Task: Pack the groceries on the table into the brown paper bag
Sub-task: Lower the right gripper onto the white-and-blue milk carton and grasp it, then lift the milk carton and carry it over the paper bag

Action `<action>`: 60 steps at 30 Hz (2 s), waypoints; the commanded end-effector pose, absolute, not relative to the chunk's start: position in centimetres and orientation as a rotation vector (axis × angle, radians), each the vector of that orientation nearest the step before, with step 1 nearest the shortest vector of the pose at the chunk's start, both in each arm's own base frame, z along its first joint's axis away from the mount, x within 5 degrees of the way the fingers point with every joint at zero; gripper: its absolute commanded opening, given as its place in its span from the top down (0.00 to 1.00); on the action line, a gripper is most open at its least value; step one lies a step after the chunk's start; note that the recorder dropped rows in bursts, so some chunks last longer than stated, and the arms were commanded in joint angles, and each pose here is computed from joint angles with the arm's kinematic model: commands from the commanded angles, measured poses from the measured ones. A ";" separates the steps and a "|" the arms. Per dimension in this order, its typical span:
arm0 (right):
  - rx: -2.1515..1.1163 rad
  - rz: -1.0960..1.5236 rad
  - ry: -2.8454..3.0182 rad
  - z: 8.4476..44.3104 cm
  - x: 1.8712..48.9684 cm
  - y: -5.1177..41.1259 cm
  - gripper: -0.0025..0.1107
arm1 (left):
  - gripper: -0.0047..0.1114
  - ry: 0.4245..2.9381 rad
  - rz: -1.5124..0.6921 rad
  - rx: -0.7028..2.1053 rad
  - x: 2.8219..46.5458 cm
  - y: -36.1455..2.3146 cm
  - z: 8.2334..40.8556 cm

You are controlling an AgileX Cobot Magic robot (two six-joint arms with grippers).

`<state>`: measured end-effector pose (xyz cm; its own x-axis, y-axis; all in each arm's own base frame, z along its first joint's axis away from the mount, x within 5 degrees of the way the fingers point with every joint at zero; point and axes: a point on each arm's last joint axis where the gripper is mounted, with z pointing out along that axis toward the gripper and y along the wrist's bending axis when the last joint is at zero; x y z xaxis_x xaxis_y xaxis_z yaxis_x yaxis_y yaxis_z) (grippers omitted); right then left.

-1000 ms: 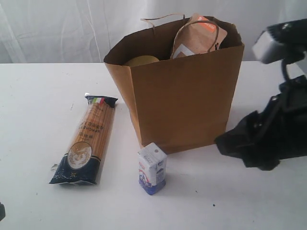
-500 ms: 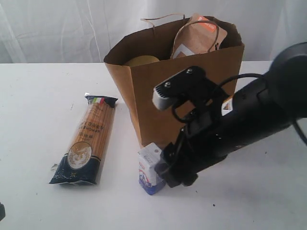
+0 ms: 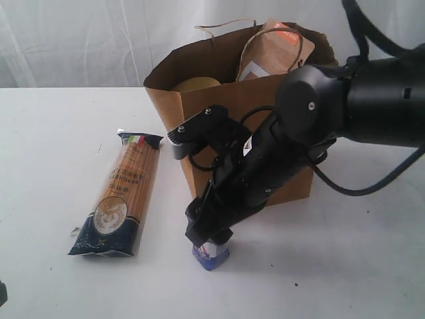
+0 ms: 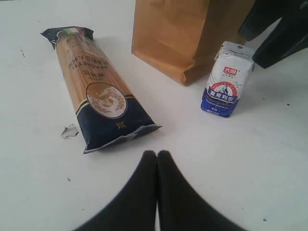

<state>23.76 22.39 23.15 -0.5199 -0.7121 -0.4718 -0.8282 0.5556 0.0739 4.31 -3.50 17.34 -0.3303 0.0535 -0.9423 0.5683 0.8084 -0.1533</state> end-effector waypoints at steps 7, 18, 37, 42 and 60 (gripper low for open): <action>-1.248 0.387 2.382 21.0 25.0 23.7 0.34 | 0.96 1.852 -0.566 0.475 4.3 -3.5 17.2; -1.247 0.373 2.425 19.0 25.6 24.1 0.34 | 0.96 1.852 -0.566 0.475 4.3 -3.5 17.2; -1.129 0.401 2.556 18.2 25.4 24.1 0.86 | 0.96 1.852 -0.566 0.475 4.3 -3.5 17.2; -1.076 0.431 2.553 19.6 24.8 24.1 0.98 | 0.96 1.852 -0.566 0.475 4.3 -3.5 17.2; -1.102 0.600 1.974 34.9 17.0 22.3 0.98 | 0.96 1.852 -0.566 0.475 4.3 -3.5 17.2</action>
